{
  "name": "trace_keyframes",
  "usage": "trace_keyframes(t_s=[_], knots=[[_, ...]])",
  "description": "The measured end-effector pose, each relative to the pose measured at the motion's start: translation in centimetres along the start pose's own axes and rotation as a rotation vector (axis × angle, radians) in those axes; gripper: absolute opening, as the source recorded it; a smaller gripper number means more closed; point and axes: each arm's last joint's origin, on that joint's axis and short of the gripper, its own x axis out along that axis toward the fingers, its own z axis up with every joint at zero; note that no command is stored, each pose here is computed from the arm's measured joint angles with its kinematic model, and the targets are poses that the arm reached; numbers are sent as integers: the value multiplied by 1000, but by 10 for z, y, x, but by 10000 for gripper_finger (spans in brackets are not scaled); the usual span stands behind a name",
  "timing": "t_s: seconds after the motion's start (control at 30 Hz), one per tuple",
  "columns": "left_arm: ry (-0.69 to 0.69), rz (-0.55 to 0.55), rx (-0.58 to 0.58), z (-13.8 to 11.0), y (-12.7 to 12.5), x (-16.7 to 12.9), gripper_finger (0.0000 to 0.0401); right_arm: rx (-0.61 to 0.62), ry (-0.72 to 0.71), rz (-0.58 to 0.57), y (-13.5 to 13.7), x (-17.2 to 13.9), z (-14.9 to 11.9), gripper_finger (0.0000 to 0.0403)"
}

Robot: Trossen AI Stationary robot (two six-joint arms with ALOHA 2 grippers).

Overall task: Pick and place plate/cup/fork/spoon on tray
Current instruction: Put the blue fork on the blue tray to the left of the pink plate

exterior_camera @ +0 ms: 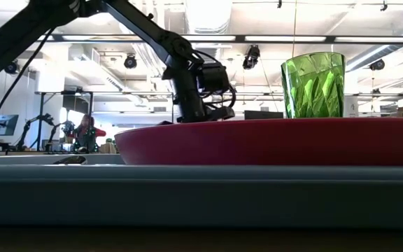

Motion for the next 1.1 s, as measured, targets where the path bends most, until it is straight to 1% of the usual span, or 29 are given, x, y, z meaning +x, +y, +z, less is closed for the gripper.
trace_keyframes(t_s=[0.17,0.5,0.83,0.93,1.1], knots=[[-35,-47,-8,4,-4,-4,144,1,0,0,0,0,0,79],[24,10,-23,-4,6,1,144,2,2,-1,0,0,0,79],[12,31,-30,-4,7,1,144,1,2,-1,0,0,0,79],[9,38,-65,-5,9,4,137,2,2,0,0,0,0,79],[15,45,-75,-10,15,10,111,3,2,0,0,0,0,79]])
